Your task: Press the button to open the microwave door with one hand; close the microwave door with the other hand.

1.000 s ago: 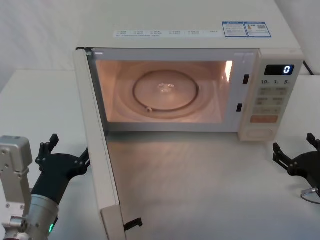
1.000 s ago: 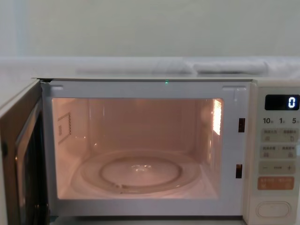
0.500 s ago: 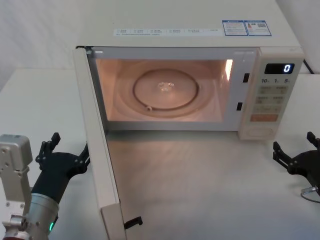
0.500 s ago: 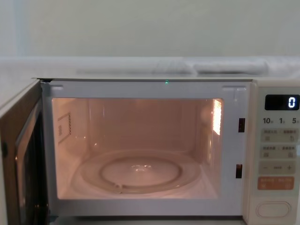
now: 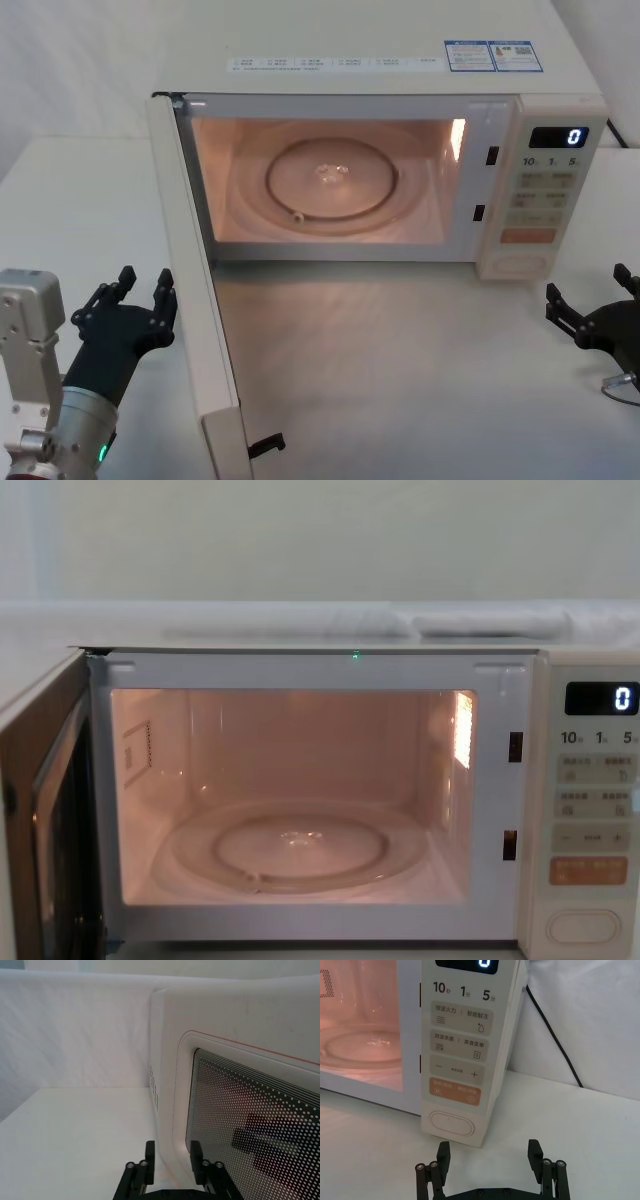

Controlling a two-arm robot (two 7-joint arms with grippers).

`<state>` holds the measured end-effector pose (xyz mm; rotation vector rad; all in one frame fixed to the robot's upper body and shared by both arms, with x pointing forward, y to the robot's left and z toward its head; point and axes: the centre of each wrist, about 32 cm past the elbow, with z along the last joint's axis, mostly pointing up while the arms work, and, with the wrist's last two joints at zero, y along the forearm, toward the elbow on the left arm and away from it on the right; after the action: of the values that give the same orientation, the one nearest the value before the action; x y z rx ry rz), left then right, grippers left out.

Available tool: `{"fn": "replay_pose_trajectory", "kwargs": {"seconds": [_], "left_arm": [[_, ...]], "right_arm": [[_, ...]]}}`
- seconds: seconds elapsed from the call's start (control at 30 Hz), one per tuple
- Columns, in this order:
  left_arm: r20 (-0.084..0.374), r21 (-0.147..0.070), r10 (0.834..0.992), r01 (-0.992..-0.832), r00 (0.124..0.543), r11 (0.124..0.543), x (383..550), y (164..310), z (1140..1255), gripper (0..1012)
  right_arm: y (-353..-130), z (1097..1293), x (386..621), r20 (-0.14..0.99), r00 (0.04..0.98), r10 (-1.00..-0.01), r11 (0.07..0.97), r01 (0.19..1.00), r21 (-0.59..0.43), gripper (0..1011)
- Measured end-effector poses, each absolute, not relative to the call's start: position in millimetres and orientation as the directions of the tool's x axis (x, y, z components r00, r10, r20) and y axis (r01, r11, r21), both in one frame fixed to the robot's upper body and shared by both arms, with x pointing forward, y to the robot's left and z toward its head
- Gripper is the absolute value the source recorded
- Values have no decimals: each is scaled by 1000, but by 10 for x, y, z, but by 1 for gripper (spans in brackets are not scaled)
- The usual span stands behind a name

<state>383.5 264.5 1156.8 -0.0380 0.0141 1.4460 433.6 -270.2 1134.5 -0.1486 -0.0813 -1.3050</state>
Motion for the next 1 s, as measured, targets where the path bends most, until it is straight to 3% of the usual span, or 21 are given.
{"fn": "replay_pose_trajectory", "kwargs": {"seconds": [0.5, 1.0], "left_arm": [[-33, -18, 992, -992, 125, 124, 3835, 2645, 11568, 5], [-33, -18, 992, -992, 125, 124, 3835, 2645, 11568, 0]], "right_arm": [[-2702, 11345, 4336, 144, 262, -954, 255, 965, -64, 1002], [-2702, 11345, 4336, 144, 262, -954, 255, 965, -64, 1002]]}}
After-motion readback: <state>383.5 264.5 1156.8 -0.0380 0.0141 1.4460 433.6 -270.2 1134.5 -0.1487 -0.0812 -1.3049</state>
